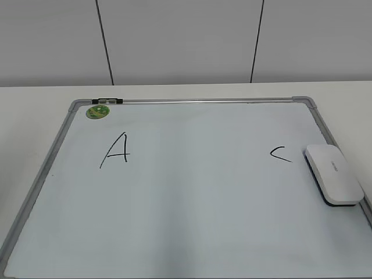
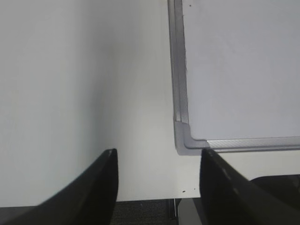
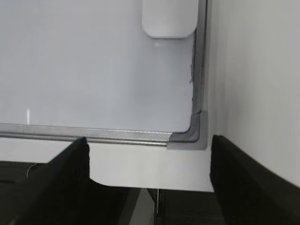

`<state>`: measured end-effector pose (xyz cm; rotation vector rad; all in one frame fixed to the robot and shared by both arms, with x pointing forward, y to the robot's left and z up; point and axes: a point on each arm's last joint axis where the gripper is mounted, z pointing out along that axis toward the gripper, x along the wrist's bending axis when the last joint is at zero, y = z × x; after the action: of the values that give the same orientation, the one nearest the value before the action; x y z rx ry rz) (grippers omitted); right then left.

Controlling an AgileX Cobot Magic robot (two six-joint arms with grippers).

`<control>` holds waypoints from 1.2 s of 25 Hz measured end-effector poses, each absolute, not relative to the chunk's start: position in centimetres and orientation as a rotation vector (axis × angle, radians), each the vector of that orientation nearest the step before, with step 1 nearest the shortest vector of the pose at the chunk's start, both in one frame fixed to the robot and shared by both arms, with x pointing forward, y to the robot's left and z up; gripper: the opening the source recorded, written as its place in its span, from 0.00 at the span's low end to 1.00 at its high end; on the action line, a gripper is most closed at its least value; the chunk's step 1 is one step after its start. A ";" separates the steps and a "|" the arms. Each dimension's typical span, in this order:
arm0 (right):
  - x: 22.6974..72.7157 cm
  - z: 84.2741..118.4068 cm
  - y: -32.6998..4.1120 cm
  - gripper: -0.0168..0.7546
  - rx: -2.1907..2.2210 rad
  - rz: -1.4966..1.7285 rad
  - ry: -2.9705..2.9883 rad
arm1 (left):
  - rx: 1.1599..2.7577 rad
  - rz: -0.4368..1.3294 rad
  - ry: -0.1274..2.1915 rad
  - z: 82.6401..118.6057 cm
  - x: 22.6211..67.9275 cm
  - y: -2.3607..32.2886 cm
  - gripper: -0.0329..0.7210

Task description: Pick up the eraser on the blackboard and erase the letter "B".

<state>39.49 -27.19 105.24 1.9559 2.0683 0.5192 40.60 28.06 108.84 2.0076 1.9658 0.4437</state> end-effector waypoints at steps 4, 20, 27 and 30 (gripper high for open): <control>35.9 105.3 -27.8 0.79 1.939 0.549 2.054 | 1.975 0.475 1.940 107.7 36.7 28.7 0.60; 28.3 104.4 -29.5 0.79 1.816 0.587 1.985 | 1.715 0.800 1.721 105.9 25.9 31.1 0.60; 28.7 103.8 -29.5 0.79 1.729 0.598 2.009 | 1.684 0.829 1.684 105.4 25.8 31.1 0.60; 28.7 103.7 -29.5 0.79 1.717 0.599 2.009 | 1.682 0.830 1.682 105.4 25.8 31.1 0.60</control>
<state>28.74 -29.48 103.69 1.7173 2.0090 0.5992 25.83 31.09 105.41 1.6822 1.6822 0.8301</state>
